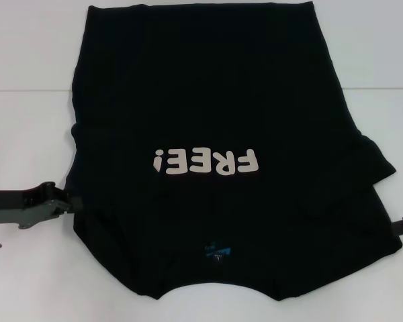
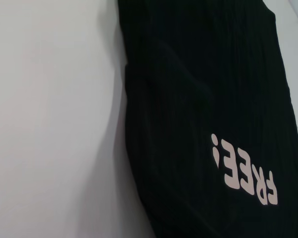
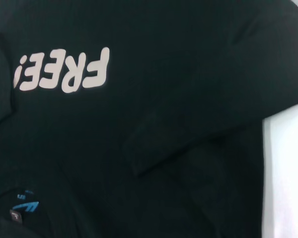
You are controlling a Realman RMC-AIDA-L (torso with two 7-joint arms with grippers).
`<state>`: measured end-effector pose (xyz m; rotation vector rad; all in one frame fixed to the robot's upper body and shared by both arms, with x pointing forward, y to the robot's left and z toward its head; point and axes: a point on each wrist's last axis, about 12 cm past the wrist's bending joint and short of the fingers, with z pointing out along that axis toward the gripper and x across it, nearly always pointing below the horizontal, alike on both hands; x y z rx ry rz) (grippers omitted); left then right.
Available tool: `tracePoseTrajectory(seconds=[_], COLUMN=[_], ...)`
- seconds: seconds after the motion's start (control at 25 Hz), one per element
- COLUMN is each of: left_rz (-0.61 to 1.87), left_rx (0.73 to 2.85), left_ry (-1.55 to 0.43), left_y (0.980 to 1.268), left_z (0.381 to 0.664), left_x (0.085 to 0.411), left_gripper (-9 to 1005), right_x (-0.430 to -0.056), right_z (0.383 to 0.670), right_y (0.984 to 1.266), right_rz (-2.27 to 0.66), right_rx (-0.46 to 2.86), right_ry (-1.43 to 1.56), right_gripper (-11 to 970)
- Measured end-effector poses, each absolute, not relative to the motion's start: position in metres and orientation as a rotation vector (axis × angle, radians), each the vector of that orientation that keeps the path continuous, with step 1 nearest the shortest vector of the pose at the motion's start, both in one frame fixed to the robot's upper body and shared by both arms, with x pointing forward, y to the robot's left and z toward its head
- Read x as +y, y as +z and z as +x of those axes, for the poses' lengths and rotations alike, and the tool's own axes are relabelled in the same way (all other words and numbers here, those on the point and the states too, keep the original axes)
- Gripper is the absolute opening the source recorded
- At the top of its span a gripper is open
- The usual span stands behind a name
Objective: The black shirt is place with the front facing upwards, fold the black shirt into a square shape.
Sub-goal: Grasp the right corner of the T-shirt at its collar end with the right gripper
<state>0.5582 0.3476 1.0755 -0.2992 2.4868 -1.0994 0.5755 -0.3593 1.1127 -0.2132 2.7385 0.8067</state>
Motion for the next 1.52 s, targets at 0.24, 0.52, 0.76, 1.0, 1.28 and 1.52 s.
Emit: tracePoseTrajectory(seconds=[0.24,0.52,0.76,1.0,1.28,1.52], left_rz=[-0.304,-0.307,-0.31,-0.307,-0.305,-0.308], left_rx=[2.489,2.489,2.487,2.485,2.485,2.483], left_ry=[-1.101,-1.1,-1.098,-1.097,-1.097,-1.095], left_y=[1.074,1.074,1.074,1.074,1.075,1.075], left_z=[0.557,0.556,0.557,0.558,0.558,0.559], left_x=[0.348,0.348,0.348,0.348,0.347,0.347], left_gripper=[43,48,52,56,61,65], right_x=[-0.362,-0.36,-0.358,-0.354,-0.351,-0.343], right_z=[0.575,0.577,0.576,0.576,0.576,0.579], right_y=[1.111,1.107,1.102,1.098,1.094,1.093], right_rz=[-0.195,-0.181,-0.166,-0.163,-0.168,-0.18], right_rx=[2.755,2.748,2.744,2.741,2.755,2.761], right_ry=[0.774,0.752,0.744,0.745,0.724,0.719], right_gripper=[382,382,383,382,382,383])
